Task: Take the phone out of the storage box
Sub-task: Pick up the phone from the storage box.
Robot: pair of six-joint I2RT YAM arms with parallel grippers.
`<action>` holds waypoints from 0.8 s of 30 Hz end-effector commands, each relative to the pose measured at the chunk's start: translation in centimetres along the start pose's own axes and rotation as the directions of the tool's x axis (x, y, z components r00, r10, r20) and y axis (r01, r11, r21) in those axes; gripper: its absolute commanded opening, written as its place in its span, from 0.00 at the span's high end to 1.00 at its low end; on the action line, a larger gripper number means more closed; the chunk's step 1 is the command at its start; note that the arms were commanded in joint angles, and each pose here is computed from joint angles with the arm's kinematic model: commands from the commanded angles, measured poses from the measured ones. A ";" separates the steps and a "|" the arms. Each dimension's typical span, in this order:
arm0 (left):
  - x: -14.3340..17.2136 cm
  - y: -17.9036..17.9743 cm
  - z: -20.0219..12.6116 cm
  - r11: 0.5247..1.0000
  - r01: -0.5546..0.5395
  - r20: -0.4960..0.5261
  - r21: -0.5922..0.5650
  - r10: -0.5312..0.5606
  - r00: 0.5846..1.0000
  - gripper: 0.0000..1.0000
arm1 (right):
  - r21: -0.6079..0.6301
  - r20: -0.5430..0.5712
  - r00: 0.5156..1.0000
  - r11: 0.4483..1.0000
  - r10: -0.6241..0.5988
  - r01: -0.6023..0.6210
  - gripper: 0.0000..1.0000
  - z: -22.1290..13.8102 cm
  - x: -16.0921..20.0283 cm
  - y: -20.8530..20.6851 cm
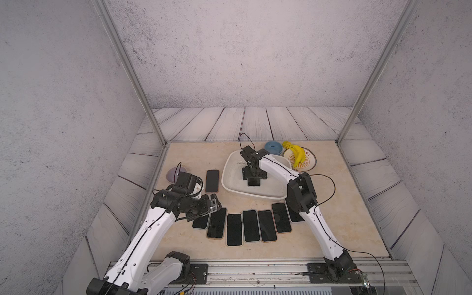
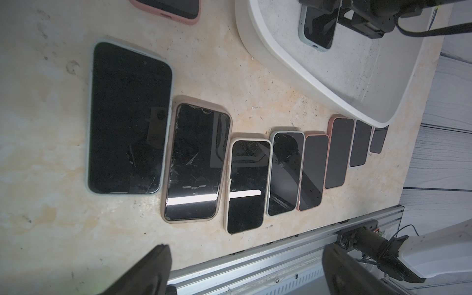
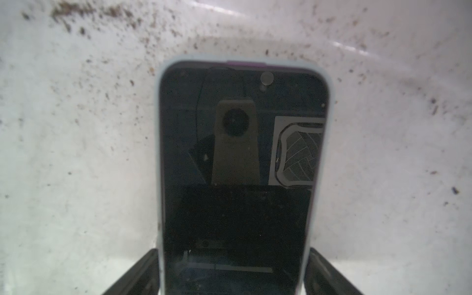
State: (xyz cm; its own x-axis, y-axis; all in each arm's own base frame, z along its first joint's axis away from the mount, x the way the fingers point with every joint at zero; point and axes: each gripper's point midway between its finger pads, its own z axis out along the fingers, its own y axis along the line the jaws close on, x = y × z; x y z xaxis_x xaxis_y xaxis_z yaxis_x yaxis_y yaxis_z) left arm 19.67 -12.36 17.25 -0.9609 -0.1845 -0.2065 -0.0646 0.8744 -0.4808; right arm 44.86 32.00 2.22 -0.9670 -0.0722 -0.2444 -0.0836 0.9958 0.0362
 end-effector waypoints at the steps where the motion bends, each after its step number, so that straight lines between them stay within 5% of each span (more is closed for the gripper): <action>1: 0.5 0.0 0.0 1.000 0.007 -0.015 0.001 -0.007 1.000 0.01 | 0.052 -0.222 0.975 0.998 -0.028 0.041 0.23 5.4 5.6 -1.6; 5: 0.3 -0.1 0.1 1.000 0.007 -0.009 0.004 -0.007 1.000 0.01 | 0.056 -0.238 0.971 0.997 -0.035 0.049 0.33 4.6 6.1 -2.0; 12: -0.5 -0.6 0.4 1.000 0.006 0.001 0.023 -0.006 1.000 0.01 | -0.002 -0.086 0.991 0.995 -0.100 0.100 0.36 -1.9 2.5 -1.5; 18: -1.7 -1.5 1.1 0.999 -0.001 0.000 0.041 0.001 1.000 0.01 | -0.141 0.052 0.995 0.985 -0.091 0.097 0.37 -8.8 -0.9 -0.4; 24: -3.1 -2.5 1.5 0.998 -0.014 0.010 0.055 0.014 1.000 0.01 | -0.265 0.052 0.995 0.960 -0.080 0.091 0.37 -13.0 -0.7 0.0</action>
State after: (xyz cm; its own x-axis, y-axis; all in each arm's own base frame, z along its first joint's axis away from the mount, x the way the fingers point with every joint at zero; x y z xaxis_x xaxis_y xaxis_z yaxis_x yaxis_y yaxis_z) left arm 22.00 -13.70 16.40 -0.9653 -0.1844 -0.1851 -0.0704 0.8659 -0.4953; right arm 43.38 30.95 10.44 -0.9521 -0.1411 -0.2714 -0.1913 0.9670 0.1683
